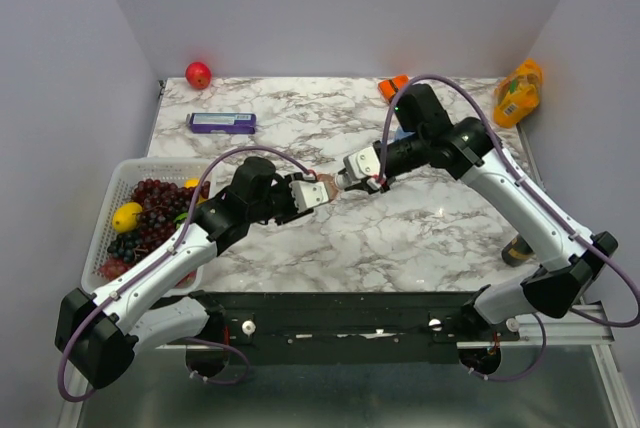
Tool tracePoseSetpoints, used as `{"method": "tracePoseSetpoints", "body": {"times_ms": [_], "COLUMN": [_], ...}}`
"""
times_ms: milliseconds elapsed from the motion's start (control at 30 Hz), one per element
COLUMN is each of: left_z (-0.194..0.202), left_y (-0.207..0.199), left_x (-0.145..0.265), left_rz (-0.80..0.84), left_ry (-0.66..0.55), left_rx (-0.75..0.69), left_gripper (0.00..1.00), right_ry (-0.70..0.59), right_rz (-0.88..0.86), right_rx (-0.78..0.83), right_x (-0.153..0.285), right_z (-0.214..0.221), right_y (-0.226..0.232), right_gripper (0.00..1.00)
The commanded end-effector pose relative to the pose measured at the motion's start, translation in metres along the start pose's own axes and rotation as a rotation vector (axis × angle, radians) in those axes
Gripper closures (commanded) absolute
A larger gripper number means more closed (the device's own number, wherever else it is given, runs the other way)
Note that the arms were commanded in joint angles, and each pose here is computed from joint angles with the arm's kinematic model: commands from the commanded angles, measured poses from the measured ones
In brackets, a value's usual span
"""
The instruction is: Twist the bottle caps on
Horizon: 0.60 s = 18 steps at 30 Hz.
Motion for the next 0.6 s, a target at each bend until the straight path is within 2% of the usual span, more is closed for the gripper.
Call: {"method": "tracePoseSetpoints", "body": {"times_ms": [0,33,67,100,133,167,200,233,300,367,400,567], "left_z": [-0.010,-0.013,-0.006,-0.005,-0.011,-0.003,-0.002,-0.007,0.000,0.001,0.000,-0.001], "left_y": [0.013,0.022,0.028,0.036,0.049,0.056,0.061,0.072,0.075,0.078,0.077,0.073], "left_x": [0.001,0.001,0.004,0.007,0.011,0.017,0.019,0.025,0.027,0.031,0.032,0.034], "left_rz": [-0.103,-0.194,-0.316,-0.418,-0.550,-0.694,-0.766,-0.858,-0.941,-0.979,-0.979,-0.971], "left_ry": [-0.026,-0.039,0.029,0.057,0.033,0.119,0.142,0.143,0.215,0.236,0.235,0.257], "left_rx": [0.029,0.034,0.047,0.052,0.032,0.033,0.011,-0.071,-0.144,-0.237,-0.253,-0.315], "left_gripper": [1.00,1.00,1.00,1.00,1.00,1.00,1.00,1.00,1.00,1.00,1.00,1.00], "right_ry": [-0.075,-0.082,-0.080,-0.078,-0.066,-0.090,-0.121,-0.109,-0.164,-0.212,-0.229,-0.229], "right_rz": [0.021,0.051,0.063,0.089,0.073,0.072,0.041,-0.004,-0.071,-0.086,-0.137,-0.171], "right_rx": [-0.195,-0.249,-0.334,-0.539,-0.676,-0.763,-0.960,-1.096,-1.327,-1.425,-1.552,-1.624], "right_x": [-0.009,-0.006,-0.008,-0.007,-0.021,-0.014,-0.013,-0.026,-0.021,-0.025,-0.025,-0.033], "right_z": [-0.011,-0.018,-0.019,-0.018,-0.004,-0.012,-0.008,0.010,0.017,0.029,0.034,0.046], "right_y": [-0.013,-0.024,-0.030,-0.034,-0.046,-0.055,-0.060,-0.069,-0.076,-0.084,-0.083,-0.085], "right_gripper": [0.83,0.86,0.92,0.94,0.95,0.99,1.00,1.00,1.00,1.00,1.00,1.00]}}
Point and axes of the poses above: each gripper's point midway between its finger pads, its own x axis back along the fingers, its own y axis along the line the jaws close on, z = x × y, the point moved 10 cm from there along x, back along the fingers, and after that the axes turned 9 degrees about -x, right-handed, at the moved point
